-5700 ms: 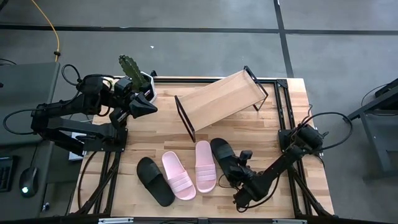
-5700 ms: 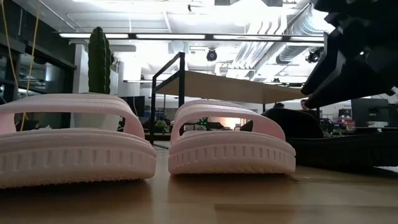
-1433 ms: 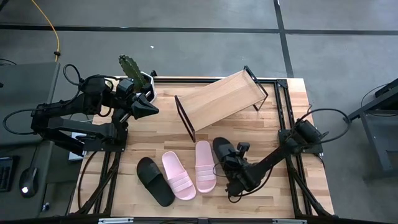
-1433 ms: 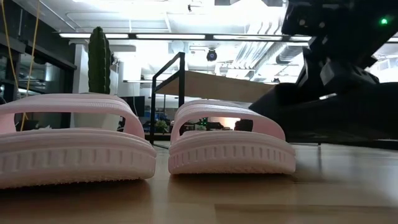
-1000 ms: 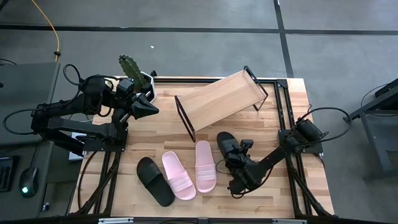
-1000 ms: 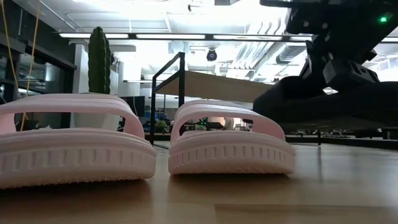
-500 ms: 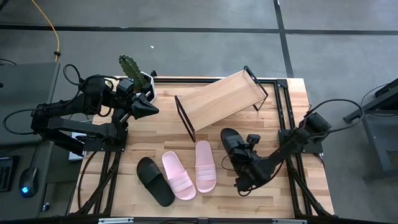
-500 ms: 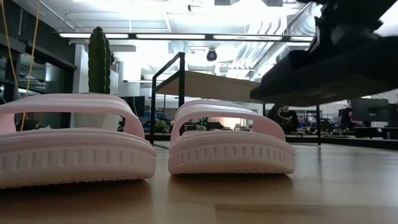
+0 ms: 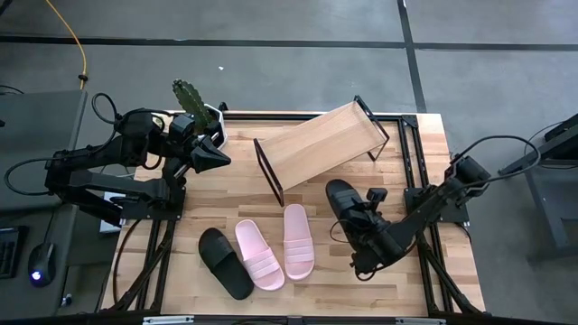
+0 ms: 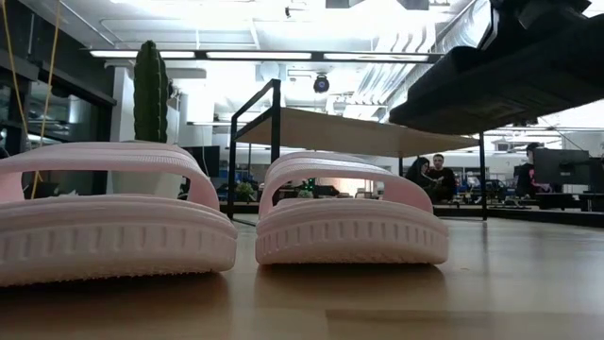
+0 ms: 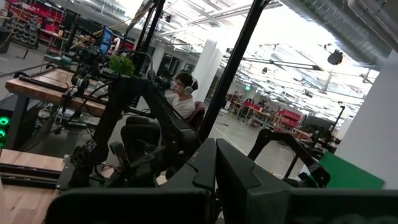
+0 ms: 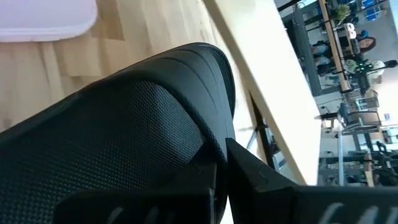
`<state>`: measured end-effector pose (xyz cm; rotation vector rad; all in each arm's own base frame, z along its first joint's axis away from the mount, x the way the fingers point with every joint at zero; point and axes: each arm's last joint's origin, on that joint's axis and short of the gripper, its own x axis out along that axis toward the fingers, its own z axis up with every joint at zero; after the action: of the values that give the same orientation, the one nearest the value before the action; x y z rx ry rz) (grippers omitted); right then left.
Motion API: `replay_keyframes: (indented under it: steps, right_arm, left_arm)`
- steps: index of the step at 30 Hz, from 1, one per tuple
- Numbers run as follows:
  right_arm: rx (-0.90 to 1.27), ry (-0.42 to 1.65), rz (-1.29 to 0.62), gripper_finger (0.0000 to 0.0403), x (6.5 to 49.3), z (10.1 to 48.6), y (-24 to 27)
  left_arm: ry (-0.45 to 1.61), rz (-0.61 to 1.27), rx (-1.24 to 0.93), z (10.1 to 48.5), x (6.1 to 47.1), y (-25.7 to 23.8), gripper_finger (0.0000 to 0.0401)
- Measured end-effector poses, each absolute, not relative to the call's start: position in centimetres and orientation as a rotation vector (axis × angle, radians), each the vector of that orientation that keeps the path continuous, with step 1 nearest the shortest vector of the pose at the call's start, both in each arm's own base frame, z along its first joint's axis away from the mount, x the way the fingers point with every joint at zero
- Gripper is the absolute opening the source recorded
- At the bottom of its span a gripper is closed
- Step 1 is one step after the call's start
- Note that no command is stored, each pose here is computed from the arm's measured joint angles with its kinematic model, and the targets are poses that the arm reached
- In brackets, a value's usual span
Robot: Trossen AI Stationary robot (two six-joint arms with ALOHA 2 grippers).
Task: Pick and place slides into the shelf
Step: Put the right black slide on the shelf
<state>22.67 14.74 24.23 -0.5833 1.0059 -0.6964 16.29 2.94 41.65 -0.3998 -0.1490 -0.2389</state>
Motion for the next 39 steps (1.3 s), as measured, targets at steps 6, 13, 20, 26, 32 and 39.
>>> replay_keyframes:
  steps: [6, 13, 20, 26, 32, 39]
  right_arm:
    - [-0.616, 0.993, -0.712, 0.0, 22.1, 25.1, 14.2]
    - [-0.635, 0.951, -0.732, 0.0, 21.5, 26.4, 13.3]
    - [-0.66, 0.961, -0.751, 0.0, 21.5, 27.8, 11.3]
    - [-0.685, 0.921, -0.787, 0.0, 21.1, 29.5, 9.4]
    - [-0.697, 0.892, -0.809, 0.0, 20.2, 31.0, 7.8]
    - [-0.721, 0.905, -0.811, 0.0, 19.6, 32.2, 6.4]
  left_arm:
    - [-0.149, -0.239, -0.4, 41.6, 16.3, 2.9, 0.0001]
    - [-0.149, -0.239, -0.4, 41.6, 16.3, 2.9, 0.0001]
    - [-0.14, -0.237, -0.403, 41.5, 16.6, 3.0, 0.0001]
    - [-0.131, -0.235, -0.407, 41.4, 16.8, 3.1, 0.0001]
    - [-0.133, -0.235, -0.406, 41.4, 16.8, 3.1, 0.0001]
    - [-0.134, -0.236, -0.405, 41.4, 16.8, 3.1, 0.0001]
